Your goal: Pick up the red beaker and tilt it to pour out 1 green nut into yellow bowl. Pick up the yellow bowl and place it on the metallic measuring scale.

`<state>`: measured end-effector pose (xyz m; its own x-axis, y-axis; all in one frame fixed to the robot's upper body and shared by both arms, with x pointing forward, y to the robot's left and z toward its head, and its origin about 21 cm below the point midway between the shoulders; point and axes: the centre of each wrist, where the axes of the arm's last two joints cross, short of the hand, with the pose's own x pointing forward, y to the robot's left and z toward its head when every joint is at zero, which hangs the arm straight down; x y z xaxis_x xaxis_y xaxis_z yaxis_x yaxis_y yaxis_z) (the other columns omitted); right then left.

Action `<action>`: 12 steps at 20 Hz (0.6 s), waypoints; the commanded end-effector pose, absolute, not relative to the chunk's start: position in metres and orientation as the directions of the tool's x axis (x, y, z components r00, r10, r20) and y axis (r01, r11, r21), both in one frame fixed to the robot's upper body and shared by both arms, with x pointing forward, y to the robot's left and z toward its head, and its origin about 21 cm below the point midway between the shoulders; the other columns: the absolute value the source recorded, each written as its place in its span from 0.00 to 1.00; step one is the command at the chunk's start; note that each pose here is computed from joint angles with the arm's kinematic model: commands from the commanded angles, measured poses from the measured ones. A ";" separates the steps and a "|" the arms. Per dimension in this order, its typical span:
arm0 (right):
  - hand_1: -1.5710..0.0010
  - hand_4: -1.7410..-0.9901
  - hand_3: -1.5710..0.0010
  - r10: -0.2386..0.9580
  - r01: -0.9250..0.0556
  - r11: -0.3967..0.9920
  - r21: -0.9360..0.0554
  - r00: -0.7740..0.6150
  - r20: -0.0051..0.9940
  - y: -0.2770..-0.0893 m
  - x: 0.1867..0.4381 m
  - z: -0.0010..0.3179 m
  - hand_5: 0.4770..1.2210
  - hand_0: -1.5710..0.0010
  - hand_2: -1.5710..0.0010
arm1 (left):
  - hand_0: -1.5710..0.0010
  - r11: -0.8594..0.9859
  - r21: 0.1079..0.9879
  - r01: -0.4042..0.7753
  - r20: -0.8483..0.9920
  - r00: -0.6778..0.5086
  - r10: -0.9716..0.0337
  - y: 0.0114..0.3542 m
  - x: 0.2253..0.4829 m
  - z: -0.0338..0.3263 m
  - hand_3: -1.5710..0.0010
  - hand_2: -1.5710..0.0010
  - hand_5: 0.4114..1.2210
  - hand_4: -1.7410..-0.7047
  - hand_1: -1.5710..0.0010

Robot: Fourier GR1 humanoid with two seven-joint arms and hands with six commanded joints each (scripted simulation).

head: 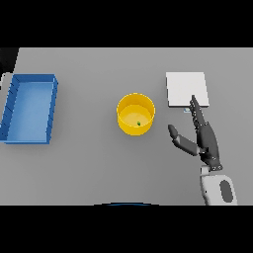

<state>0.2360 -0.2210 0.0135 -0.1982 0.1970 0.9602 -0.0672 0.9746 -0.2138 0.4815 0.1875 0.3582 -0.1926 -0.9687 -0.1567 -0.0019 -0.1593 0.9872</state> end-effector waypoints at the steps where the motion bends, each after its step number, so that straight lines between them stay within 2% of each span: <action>1: 1.00 0.83 1.00 0.214 -0.066 0.971 -0.232 -0.207 0.955 -0.221 0.235 0.013 0.15 1.00 1.00 | 0.00 -0.055 0.998 0.011 -0.053 -0.167 -0.985 0.208 0.483 0.354 0.03 0.00 1.00 0.00 0.00; 4: 1.00 0.82 1.00 0.240 -0.065 0.964 -0.257 -0.205 0.949 -0.219 0.237 0.015 0.17 1.00 1.00 | 0.00 0.222 0.975 0.019 0.223 -0.034 -0.974 0.266 0.485 0.322 0.01 0.00 1.00 0.00 0.00; 6: 1.00 0.81 1.00 0.247 -0.069 0.961 -0.266 -0.205 0.947 -0.218 0.240 0.015 0.19 1.00 1.00 | 0.00 0.318 0.948 0.013 0.314 0.128 -0.941 0.293 0.485 0.282 0.01 0.00 1.00 0.00 0.00; 7: 1.00 0.80 1.00 0.257 -0.072 0.959 -0.275 -0.196 0.947 -0.222 0.240 0.014 0.20 1.00 1.00 | 0.00 0.340 0.940 -0.017 0.337 0.173 -0.925 0.303 0.484 0.265 0.01 0.00 1.00 0.00 0.00; 12: 1.00 0.81 1.00 0.244 -0.098 0.959 -0.267 -0.203 0.948 -0.219 0.236 0.010 0.24 1.00 1.00 | 0.00 0.577 0.808 -0.116 0.577 0.354 -0.736 0.340 0.472 0.210 0.00 0.00 1.00 0.00 0.00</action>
<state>0.2357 -0.2192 0.0101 -0.2032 0.2432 0.9485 -0.0987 0.9586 -0.2669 0.4715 0.3406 0.2091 0.3556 -0.7365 0.5755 -0.1133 0.5772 0.8087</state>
